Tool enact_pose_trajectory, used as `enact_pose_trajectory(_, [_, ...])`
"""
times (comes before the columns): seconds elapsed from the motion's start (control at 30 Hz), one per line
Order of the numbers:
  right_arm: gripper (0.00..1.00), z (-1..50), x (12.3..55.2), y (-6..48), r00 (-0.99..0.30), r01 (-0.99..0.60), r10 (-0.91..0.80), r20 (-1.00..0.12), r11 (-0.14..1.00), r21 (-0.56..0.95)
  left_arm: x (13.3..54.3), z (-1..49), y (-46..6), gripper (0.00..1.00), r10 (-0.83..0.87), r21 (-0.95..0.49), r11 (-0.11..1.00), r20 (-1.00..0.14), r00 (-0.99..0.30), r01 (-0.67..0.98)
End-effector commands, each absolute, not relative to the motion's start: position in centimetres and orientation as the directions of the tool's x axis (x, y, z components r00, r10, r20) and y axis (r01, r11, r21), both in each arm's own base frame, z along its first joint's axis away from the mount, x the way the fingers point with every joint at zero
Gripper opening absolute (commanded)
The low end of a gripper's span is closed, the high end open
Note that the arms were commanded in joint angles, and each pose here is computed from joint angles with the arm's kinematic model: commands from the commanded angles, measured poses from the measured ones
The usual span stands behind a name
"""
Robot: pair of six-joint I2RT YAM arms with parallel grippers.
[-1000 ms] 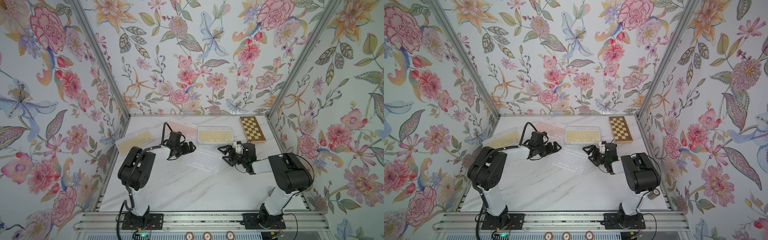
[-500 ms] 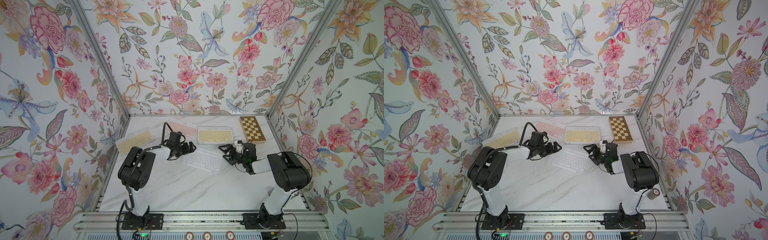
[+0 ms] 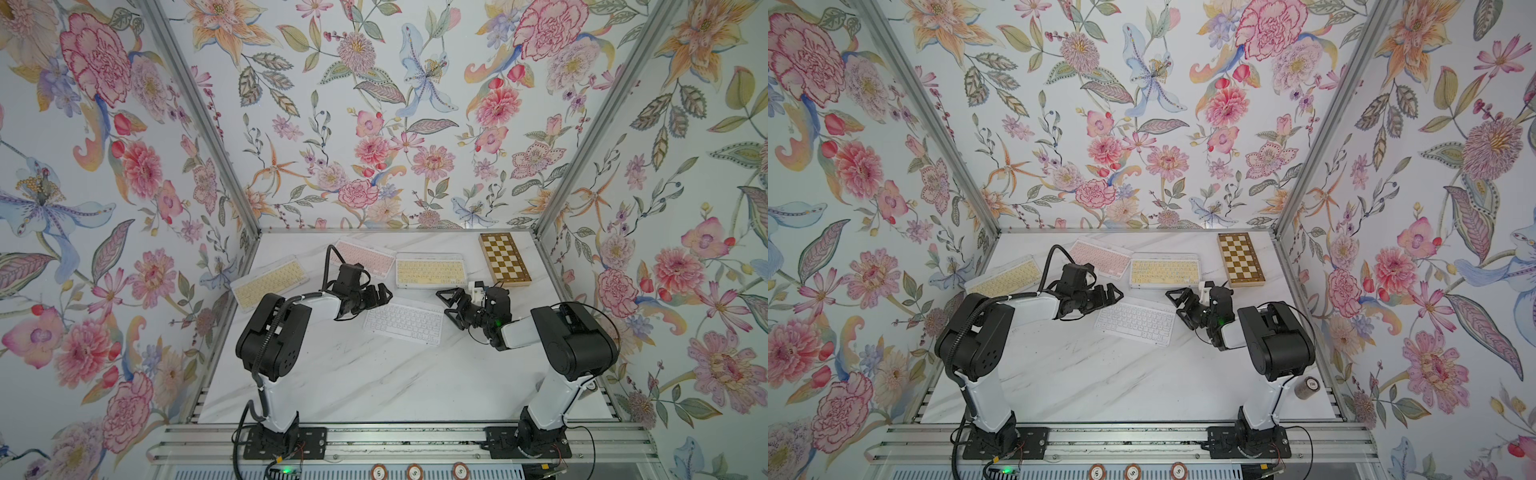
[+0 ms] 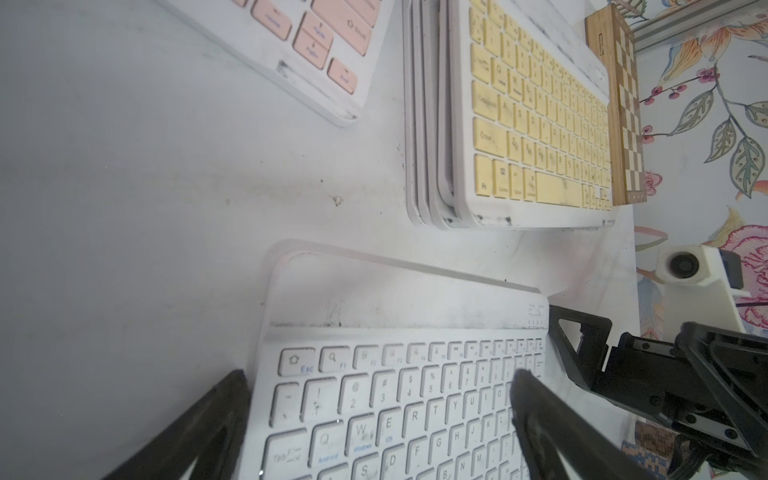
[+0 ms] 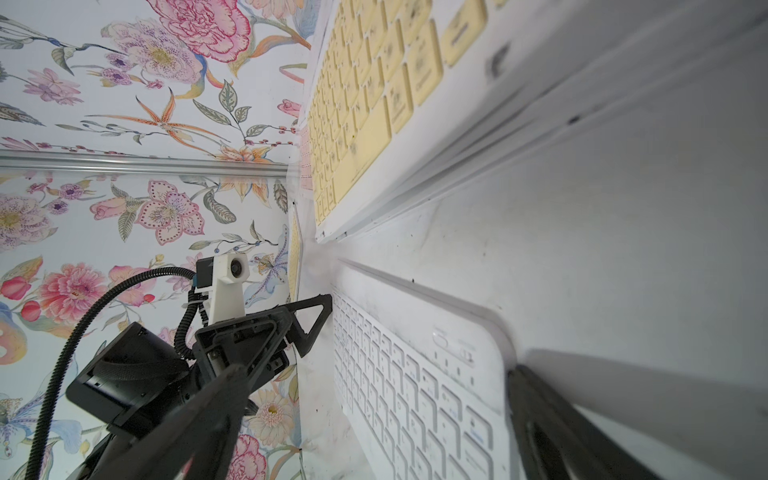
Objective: Stack the numeric keypads
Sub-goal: Pick up the numeric keypad from the center of the board.
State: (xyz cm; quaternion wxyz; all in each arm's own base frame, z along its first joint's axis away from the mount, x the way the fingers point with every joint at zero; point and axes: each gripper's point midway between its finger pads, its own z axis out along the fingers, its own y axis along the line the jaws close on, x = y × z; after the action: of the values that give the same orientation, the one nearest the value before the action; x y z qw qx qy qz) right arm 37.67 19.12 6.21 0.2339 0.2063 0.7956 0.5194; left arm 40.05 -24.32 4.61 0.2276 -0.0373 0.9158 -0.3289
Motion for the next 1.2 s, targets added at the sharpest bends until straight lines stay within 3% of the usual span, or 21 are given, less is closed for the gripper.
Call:
enact_pose_trajectory(0.0, [0.99, 7.2, 36.7, 20.9, -0.833, 0.076, 0.544, -0.107, 0.302, 0.95, 35.8, 0.1, -24.4, 0.99, -0.186, -0.603, 0.798, -0.222, -0.957, -0.015])
enact_pose_trajectory(0.5, [0.99, 12.9, 37.2, 24.4, -0.842, -0.028, 0.517, -0.154, 0.243, 0.97, 35.4, 1.1, -25.3, 0.99, -0.228, -0.682, 0.731, -0.203, -0.952, -0.029])
enact_pose_trajectory(0.8, [0.99, 15.3, 37.8, 25.8, -0.838, -0.085, 0.501, -0.218, 0.274, 0.958, 36.5, 4.5, -26.3, 0.99, -0.345, -0.806, 0.59, -0.186, -0.92, -0.058])
enact_pose_trajectory(0.97, [0.99, 15.8, 38.5, 26.8, -0.829, -0.085, 0.512, -0.223, 0.278, 0.957, 38.1, 8.2, -25.3, 0.99, -0.489, -0.885, 0.463, -0.205, -0.848, -0.054])
enact_pose_trajectory(1.17, [0.99, 16.8, 39.7, 29.2, -0.818, -0.086, 0.543, -0.191, 0.213, 0.973, 39.1, 10.1, -24.7, 0.99, -0.588, -0.926, 0.372, -0.185, -0.787, -0.061])
